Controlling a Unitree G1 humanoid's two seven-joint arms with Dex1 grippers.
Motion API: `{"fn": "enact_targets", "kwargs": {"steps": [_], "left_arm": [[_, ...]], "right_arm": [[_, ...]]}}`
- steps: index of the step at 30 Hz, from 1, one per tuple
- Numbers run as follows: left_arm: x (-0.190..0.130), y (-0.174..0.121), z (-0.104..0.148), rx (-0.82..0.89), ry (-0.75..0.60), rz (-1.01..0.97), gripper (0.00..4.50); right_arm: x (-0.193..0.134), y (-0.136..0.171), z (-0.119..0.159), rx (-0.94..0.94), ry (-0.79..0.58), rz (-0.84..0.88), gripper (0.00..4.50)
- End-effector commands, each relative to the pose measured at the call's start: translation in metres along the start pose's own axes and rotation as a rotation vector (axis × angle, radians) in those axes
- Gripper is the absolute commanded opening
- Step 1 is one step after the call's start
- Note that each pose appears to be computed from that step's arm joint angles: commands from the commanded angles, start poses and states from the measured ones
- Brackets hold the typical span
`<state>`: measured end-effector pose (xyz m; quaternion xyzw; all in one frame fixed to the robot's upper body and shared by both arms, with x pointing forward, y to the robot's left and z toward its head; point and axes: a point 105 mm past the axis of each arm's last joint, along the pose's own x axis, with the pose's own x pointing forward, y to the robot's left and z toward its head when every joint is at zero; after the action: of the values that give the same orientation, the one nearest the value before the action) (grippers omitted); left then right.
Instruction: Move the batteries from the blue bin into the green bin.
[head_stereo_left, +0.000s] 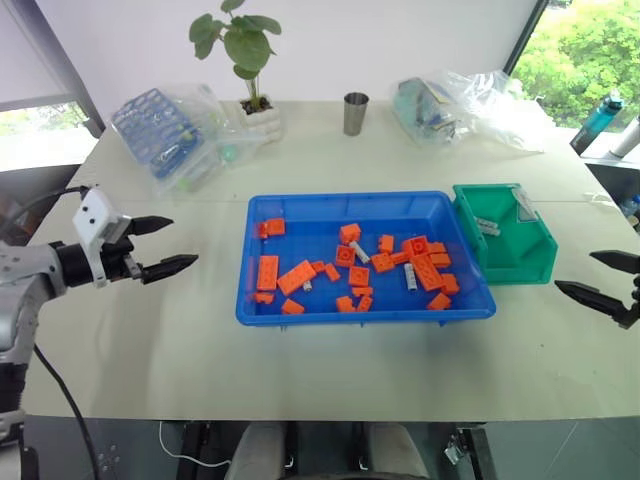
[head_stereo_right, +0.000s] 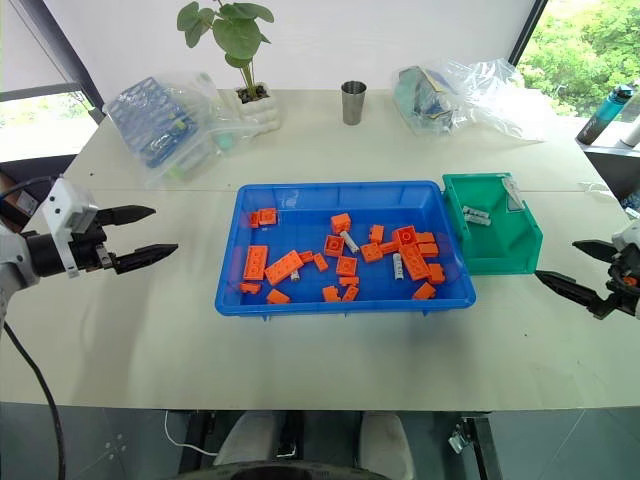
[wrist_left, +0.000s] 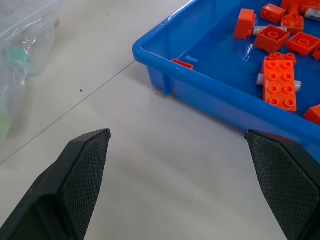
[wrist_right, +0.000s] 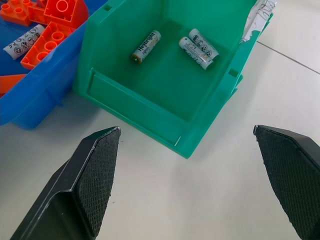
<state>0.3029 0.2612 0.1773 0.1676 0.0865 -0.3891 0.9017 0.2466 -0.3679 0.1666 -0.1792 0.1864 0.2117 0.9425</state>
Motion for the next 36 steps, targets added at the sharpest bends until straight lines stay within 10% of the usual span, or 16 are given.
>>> {"fn": "enact_targets", "kwargs": {"steps": [1, 20, 36], "left_arm": [[-0.003, 0.003, 0.01, 0.042, -0.018, 0.007, 4.5], [0.0, 0.002, 0.012, 0.023, -0.023, 0.004, 4.5], [0.008, -0.054, 0.058, 0.096, -0.052, -0.336, 4.5]], "right_arm": [[-0.005, -0.002, 0.009, -0.031, -0.031, -0.022, 4.41], [0.0, -0.006, 0.015, -0.052, -0.041, -0.031, 4.41], [0.116, 0.126, 0.168, -0.47, -0.264, 0.714, 4.41]]}}
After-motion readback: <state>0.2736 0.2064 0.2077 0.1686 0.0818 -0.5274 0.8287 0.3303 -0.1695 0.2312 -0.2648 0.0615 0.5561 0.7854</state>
